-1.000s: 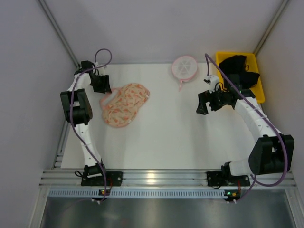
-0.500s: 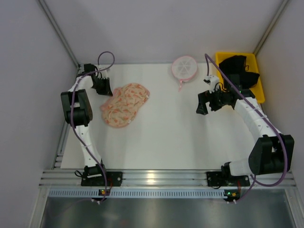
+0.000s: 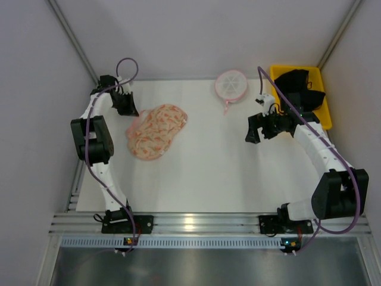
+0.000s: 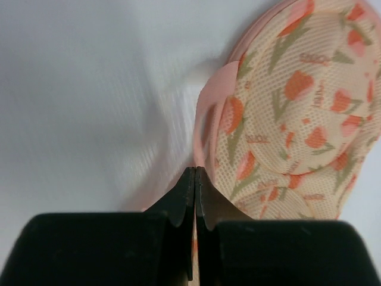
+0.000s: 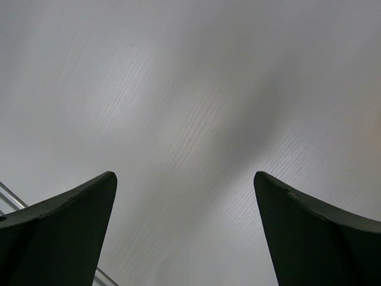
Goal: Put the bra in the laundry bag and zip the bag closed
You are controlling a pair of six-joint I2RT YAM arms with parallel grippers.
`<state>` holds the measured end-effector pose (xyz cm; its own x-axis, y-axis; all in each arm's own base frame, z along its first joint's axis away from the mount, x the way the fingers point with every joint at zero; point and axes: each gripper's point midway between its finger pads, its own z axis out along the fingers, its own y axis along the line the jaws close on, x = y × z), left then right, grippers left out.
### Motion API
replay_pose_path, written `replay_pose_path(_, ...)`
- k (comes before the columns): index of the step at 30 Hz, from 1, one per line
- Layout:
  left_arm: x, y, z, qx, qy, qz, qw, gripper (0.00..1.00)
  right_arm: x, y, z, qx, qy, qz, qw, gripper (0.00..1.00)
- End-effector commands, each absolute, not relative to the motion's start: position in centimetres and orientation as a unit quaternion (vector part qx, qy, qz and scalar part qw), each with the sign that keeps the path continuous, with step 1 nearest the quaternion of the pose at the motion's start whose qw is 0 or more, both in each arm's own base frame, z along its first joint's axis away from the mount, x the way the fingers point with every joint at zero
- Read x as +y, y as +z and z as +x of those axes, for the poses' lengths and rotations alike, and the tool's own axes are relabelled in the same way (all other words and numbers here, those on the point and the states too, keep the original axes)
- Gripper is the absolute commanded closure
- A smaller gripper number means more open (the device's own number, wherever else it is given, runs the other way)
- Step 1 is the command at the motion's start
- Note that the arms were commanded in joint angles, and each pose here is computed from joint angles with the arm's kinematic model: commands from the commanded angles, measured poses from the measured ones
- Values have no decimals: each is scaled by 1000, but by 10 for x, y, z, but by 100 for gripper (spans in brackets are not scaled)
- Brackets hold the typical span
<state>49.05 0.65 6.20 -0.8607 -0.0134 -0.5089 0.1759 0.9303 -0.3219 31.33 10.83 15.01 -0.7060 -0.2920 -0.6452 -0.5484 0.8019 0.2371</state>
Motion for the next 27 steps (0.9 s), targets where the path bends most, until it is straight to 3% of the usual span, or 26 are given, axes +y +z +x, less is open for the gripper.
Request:
replay_pose_path(1, 7, 158, 505, 914, -189, 42, 356, 100, 118, 173, 324, 882, 222, -243, 338, 1)
replay_pose_path(9, -29, 232, 491, 870, -278, 64, 402, 100, 120, 176, 329, 881, 224, -243, 339, 1)
replay_pose_path(16, -96, 298, 464, 828, -362, 110, 415, 100, 120, 186, 337, 879, 221, -250, 342, 1)
replay_pose_path(27, -338, 251, 353, 794, -454, 294, 279, 100, 97, 193, 338, 890, 210, -221, 340, 1)
